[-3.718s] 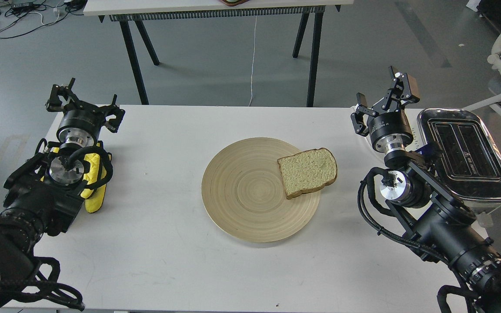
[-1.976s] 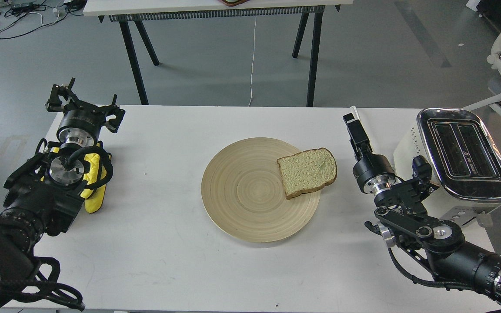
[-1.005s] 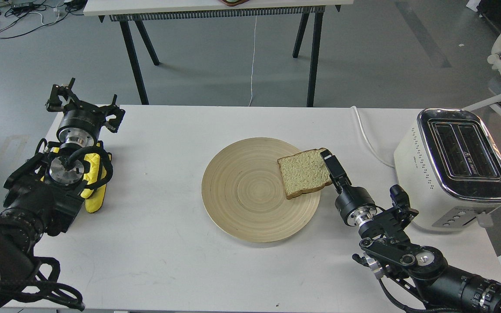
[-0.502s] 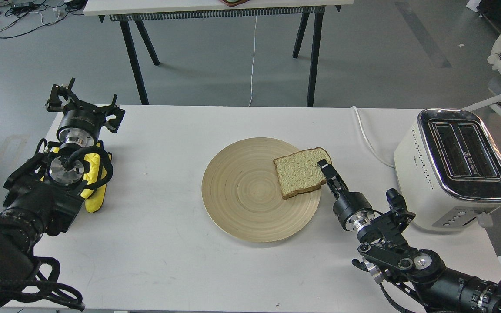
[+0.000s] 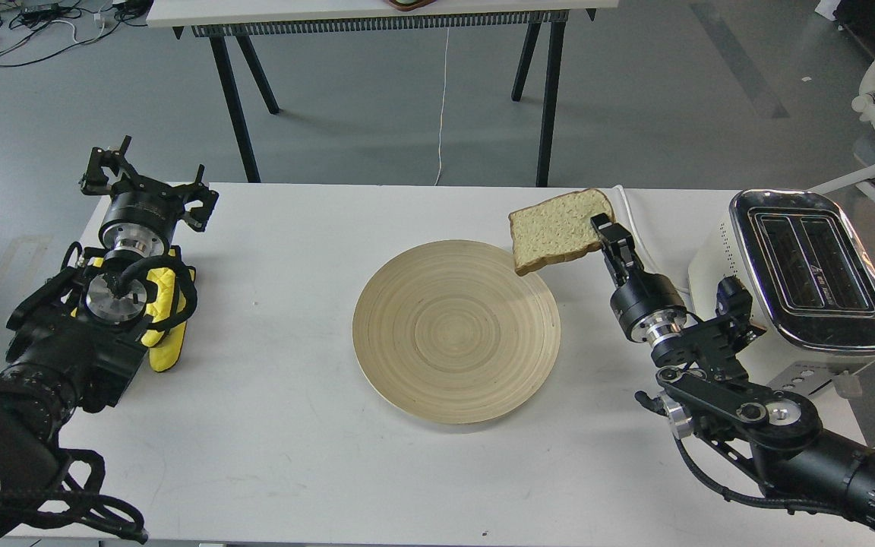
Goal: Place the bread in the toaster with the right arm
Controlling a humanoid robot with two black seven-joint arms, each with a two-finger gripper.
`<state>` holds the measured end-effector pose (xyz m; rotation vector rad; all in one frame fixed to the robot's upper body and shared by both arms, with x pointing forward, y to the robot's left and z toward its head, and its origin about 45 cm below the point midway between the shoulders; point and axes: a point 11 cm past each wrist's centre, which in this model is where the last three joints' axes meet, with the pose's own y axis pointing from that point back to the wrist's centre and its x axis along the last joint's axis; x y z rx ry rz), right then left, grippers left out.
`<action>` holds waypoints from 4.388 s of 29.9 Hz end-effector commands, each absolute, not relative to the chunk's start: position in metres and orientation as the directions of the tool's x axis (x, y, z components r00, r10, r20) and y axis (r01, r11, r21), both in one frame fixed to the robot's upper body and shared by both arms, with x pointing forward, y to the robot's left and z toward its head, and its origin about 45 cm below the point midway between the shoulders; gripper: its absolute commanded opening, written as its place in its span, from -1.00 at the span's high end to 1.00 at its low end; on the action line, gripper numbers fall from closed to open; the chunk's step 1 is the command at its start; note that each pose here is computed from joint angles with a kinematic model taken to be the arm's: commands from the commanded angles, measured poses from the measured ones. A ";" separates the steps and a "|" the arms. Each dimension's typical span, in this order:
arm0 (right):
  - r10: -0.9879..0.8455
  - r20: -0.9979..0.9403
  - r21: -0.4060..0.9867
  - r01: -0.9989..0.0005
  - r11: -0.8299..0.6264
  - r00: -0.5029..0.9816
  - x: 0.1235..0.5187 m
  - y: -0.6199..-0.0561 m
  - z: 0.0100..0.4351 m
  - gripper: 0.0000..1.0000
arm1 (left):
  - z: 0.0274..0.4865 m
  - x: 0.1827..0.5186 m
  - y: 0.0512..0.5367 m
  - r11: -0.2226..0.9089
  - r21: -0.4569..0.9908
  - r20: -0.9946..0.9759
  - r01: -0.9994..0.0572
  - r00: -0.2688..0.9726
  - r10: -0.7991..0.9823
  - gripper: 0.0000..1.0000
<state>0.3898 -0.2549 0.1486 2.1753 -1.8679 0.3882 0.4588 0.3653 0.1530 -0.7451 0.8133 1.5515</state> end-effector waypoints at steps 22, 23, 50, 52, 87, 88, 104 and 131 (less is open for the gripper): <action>-0.631 0.776 0.034 -0.996 0.077 -0.022 0.312 -0.508 0.260 0.97 | 0.153 0.459 0.365 -0.085 0.092 -0.827 -0.992 -0.123 0.548 -1.00; -0.633 0.774 0.043 -0.997 0.071 -0.012 0.311 -0.506 0.257 0.97 | 0.153 0.459 0.365 -0.085 0.092 -0.827 -0.992 -0.123 0.548 -1.00; -0.647 0.757 0.127 -0.992 0.004 0.094 0.290 -0.486 0.246 0.96 | 0.153 0.459 0.365 -0.085 0.092 -0.827 -0.992 -0.123 0.548 -1.00; -0.646 0.757 0.127 -0.992 0.005 0.094 0.290 -0.487 0.246 0.96 | 0.153 0.459 0.365 -0.085 0.092 -0.827 -0.992 -0.123 0.548 -1.00; -0.716 0.694 0.060 -0.997 -0.047 0.075 0.309 -0.454 0.252 -0.91 | 0.153 0.459 0.365 -0.085 0.092 -0.827 -0.992 -0.123 0.548 -1.00; -0.722 0.690 0.031 -0.998 -0.051 0.059 0.315 -0.451 0.260 -0.92 | 0.153 0.459 0.365 -0.085 0.092 -0.827 -0.992 -0.123 0.548 -1.00; -0.989 -0.003 -0.190 -0.971 -0.147 0.150 0.407 -0.292 0.260 -0.96 | 0.153 0.459 0.365 -0.085 0.092 -0.827 -0.992 -0.123 0.548 -1.00; -0.786 -0.617 -0.031 -0.999 -0.032 0.044 0.414 -0.276 0.159 -0.97 | 0.153 0.459 0.365 -0.085 0.092 -0.827 -0.992 -0.123 0.548 -1.00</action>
